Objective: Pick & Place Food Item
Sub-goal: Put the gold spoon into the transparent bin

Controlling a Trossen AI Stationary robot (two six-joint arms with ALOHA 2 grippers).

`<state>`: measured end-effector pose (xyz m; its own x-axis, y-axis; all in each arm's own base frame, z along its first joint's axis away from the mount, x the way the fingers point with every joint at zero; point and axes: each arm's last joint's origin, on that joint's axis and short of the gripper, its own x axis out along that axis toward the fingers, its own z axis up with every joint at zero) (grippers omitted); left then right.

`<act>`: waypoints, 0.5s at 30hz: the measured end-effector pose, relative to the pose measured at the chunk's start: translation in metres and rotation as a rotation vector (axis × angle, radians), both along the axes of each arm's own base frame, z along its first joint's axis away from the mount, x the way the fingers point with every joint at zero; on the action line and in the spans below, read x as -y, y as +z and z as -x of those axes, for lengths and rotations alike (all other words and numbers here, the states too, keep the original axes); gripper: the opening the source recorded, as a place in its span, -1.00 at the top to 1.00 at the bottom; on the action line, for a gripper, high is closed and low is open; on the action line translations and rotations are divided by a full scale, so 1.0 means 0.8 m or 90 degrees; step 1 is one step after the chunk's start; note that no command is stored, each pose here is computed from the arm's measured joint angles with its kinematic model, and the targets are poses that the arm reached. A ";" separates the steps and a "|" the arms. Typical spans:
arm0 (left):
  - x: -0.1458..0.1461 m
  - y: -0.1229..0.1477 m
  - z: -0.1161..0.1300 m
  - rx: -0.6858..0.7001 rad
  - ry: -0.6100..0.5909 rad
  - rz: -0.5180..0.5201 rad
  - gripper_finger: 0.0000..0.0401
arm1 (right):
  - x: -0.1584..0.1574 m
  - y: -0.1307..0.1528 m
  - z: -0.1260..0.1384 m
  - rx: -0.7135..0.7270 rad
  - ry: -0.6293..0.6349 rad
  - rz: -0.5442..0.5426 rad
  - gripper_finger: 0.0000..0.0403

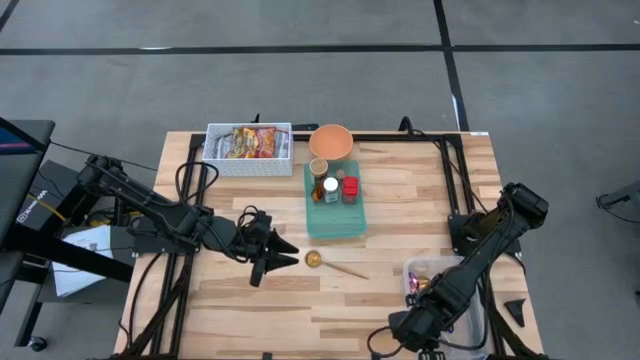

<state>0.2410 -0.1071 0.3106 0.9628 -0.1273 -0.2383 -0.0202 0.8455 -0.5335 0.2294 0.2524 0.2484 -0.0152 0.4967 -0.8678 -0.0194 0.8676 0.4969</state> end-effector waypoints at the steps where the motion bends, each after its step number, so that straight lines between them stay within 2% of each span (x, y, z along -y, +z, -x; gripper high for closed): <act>1: 0.000 0.000 0.000 -0.002 0.000 -0.002 0.28 | 0.000 0.000 0.000 -0.005 -0.003 0.001 1.00; 6: 0.000 -0.001 0.000 -0.001 -0.004 -0.022 0.28 | 0.006 0.007 0.008 -0.041 -0.016 0.001 1.00; 11: -0.002 -0.002 0.000 -0.006 -0.001 -0.028 0.28 | 0.032 0.032 0.031 -0.061 -0.051 0.061 0.96; 15: -0.003 -0.002 0.000 -0.005 0.012 -0.059 0.28 | 0.070 0.069 0.048 0.014 -0.139 0.114 0.89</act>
